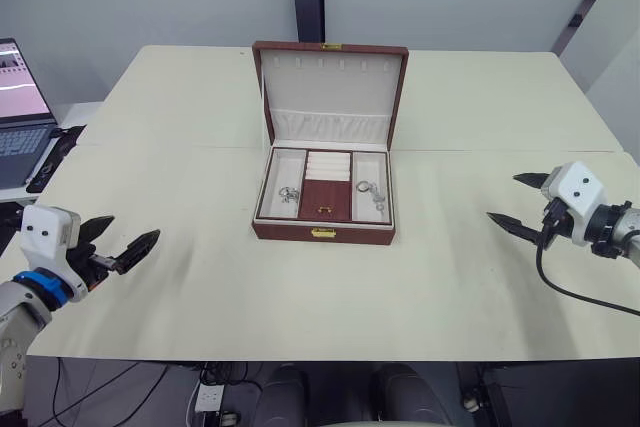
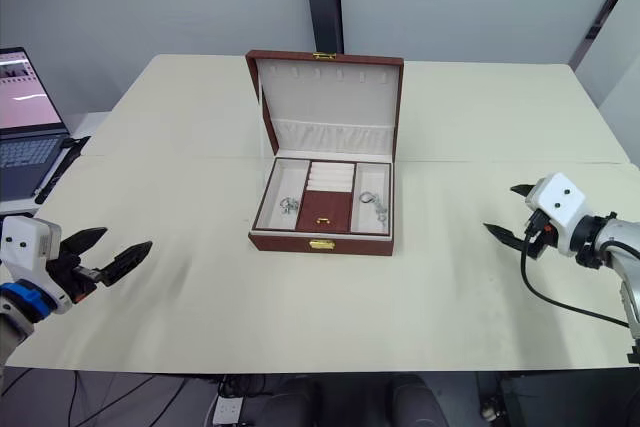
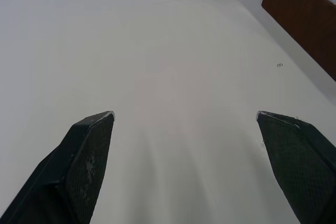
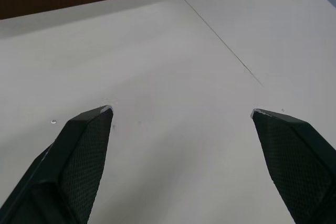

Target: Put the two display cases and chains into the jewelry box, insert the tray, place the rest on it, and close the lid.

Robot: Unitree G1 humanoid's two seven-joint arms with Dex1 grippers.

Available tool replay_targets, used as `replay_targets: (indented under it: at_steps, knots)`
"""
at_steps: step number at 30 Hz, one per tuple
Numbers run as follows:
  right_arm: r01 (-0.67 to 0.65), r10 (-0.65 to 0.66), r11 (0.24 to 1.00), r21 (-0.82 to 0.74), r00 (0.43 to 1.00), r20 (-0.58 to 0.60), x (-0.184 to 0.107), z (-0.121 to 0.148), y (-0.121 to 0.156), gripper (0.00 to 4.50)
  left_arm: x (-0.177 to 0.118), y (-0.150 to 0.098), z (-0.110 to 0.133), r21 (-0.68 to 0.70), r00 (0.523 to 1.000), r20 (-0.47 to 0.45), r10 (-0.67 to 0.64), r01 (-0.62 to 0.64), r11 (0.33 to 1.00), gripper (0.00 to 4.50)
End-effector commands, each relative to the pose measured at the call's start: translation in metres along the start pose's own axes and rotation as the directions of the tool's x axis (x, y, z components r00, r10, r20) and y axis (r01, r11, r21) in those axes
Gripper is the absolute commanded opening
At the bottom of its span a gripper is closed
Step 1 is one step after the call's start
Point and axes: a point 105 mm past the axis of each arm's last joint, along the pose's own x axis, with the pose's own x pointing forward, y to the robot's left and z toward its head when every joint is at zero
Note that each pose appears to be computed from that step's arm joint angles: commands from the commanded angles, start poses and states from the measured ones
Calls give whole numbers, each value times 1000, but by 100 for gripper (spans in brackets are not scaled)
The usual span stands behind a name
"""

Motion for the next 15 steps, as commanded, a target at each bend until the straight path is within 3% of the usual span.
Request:
replay_targets:
  at_steps: [1, 6, 13, 15]
  knots:
    - [8, -8, 999, -42, 1000, 9, -4, 9, -3, 390, 4, -6, 7, 12, 999, 20, -29, 29, 1000, 391]
    - [1, -2, 998, -65, 1000, -20, 12, 11, -2, 216, 26, -21, 4, 16, 997, -14, -81, 81, 997, 229]
    - [-34, 35, 995, -91, 999, 10, 50, 29, 10, 35, 59, -47, 4, -18, 988, -30, -154, 153, 988, 3]
    - [-41, 43, 995, -86, 999, 18, 62, 32, 17, 1, 69, -52, 4, -18, 986, -31, -163, 163, 987, 0]
